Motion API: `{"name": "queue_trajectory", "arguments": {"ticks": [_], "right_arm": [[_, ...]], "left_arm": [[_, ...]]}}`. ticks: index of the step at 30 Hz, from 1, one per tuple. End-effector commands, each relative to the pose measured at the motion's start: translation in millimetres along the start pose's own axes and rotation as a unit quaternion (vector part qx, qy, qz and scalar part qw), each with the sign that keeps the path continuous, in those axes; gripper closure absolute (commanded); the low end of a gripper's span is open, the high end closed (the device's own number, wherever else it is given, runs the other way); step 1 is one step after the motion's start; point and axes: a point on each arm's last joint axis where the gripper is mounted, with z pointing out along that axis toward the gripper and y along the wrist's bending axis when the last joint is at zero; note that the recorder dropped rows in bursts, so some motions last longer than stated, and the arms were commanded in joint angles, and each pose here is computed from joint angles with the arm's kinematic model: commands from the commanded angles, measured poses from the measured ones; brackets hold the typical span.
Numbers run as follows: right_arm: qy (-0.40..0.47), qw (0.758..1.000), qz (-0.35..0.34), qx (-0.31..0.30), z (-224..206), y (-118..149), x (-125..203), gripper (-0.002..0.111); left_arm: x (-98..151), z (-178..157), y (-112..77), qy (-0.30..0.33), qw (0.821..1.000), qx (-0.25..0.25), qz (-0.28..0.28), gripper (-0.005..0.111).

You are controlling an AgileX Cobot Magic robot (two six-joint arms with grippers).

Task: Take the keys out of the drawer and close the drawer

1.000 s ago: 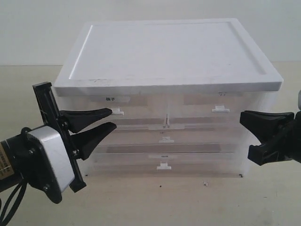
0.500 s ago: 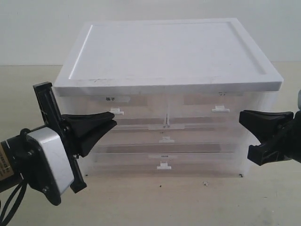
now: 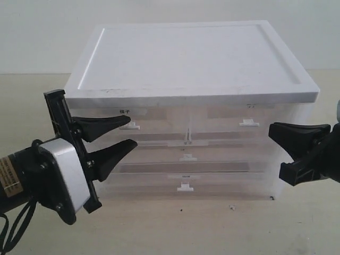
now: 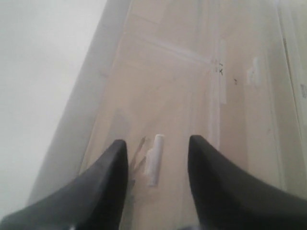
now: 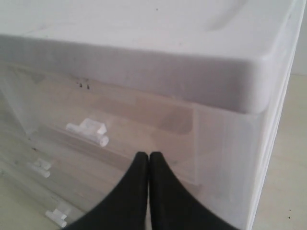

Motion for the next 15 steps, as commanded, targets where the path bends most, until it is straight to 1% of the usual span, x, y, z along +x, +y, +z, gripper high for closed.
{"name": "queue_trajectory", "arguments": {"ticks": [1,2,3,7,9,11,15], "right_arm": [[-0.010,1.000,0.001,-0.003,1,0,-3,0.108],[-0.010,1.000,0.001,-0.003,1,0,-3,0.108],[-0.010,1.000,0.001,-0.003,1,0,-3,0.108],[-0.010,1.000,0.001,-0.003,1,0,-3,0.108],[-0.010,1.000,0.001,-0.003,1,0,-3,0.108],[-0.009,1.000,0.001,-0.003,1,0,-3,0.108],[-0.009,1.000,0.001,-0.003,1,0,-3,0.108]], "left_arm": [[3,3,-0.1,0.009,1.000,-0.007,-0.007,0.082],[5,3,-0.5,0.015,1.000,-0.006,0.003,0.095],[6,3,-0.6,0.019,1.000,-0.006,0.001,0.103],[8,3,-1.2,0.031,1.000,-0.004,-0.005,0.102],[7,3,-1.9,0.024,1.000,0.000,-0.001,0.102],[2,2,-7.0,0.013,1.000,0.013,0.001,0.102],[-3,-3,-9.8,0.008,1.000,0.019,0.002,0.102]]}}
